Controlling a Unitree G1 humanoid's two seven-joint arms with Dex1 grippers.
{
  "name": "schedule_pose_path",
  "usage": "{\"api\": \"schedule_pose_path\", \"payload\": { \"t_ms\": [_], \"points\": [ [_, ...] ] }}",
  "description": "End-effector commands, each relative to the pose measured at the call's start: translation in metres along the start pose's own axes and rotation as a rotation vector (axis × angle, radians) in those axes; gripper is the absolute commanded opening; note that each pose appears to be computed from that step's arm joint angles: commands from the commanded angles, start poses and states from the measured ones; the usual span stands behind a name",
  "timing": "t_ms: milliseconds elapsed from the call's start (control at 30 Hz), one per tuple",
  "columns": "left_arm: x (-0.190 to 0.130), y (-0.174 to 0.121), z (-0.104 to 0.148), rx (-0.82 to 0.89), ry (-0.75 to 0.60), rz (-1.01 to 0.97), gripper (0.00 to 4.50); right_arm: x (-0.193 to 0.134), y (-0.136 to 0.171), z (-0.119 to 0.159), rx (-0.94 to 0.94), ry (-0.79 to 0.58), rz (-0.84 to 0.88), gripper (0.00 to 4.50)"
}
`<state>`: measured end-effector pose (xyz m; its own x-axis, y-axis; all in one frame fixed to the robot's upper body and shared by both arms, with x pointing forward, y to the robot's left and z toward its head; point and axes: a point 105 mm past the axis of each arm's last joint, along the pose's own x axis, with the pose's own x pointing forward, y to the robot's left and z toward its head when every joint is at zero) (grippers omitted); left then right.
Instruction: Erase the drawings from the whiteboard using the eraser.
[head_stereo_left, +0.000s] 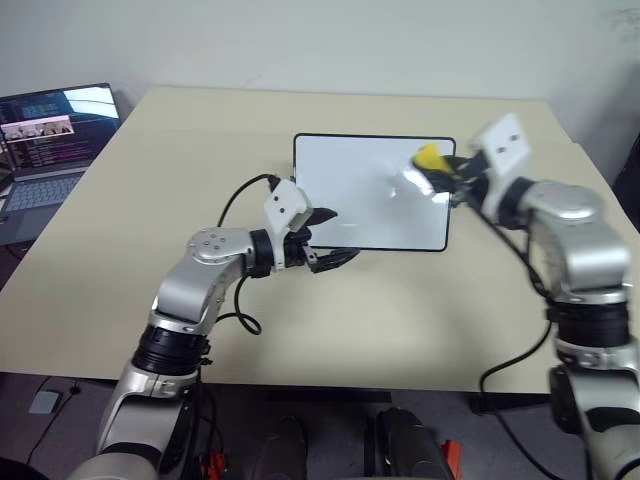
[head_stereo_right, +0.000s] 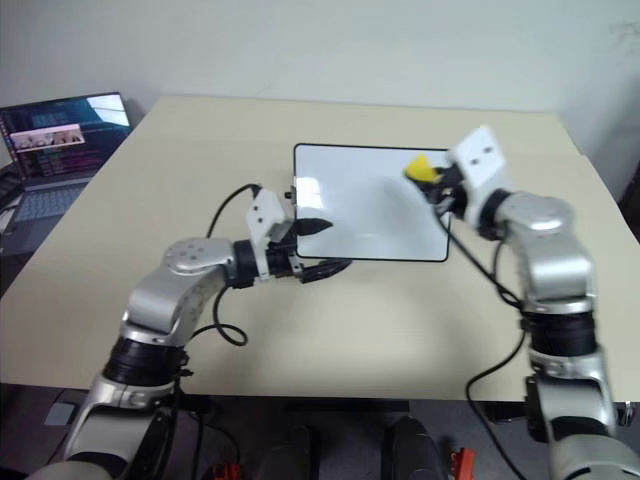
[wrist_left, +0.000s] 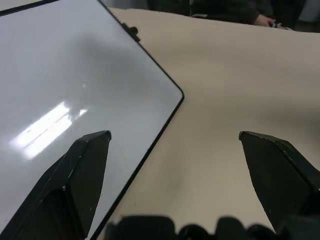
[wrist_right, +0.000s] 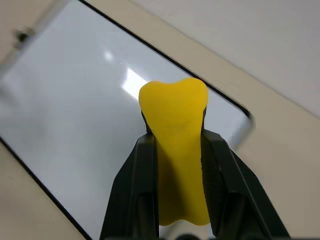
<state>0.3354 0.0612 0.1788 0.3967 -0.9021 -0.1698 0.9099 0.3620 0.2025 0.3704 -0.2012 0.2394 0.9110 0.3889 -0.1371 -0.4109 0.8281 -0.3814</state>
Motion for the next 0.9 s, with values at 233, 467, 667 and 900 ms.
{"api": "schedule_pose_path", "payload": {
  "t_ms": [233, 467, 667, 900],
  "points": [
    [0.052, -0.023, 0.016, 0.081, -0.013, -0.15, 4.5, -0.058, -0.055, -0.107, 0.347, 0.387, -0.335, 0.8],
    [0.062, -0.036, 0.021, 0.06, -0.051, -0.212, 4.5, -0.07, -0.055, -0.147, 0.396, 0.537, -0.367, 0.8],
    [0.061, -0.034, 0.022, 0.047, -0.061, -0.206, 4.5, -0.07, -0.059, -0.145, 0.405, 0.526, -0.37, 1.15],
    [0.057, -0.03, 0.021, 0.043, -0.061, -0.186, 4.5, -0.067, -0.064, -0.136, 0.421, 0.497, -0.363, 3.44]
  ]
}}
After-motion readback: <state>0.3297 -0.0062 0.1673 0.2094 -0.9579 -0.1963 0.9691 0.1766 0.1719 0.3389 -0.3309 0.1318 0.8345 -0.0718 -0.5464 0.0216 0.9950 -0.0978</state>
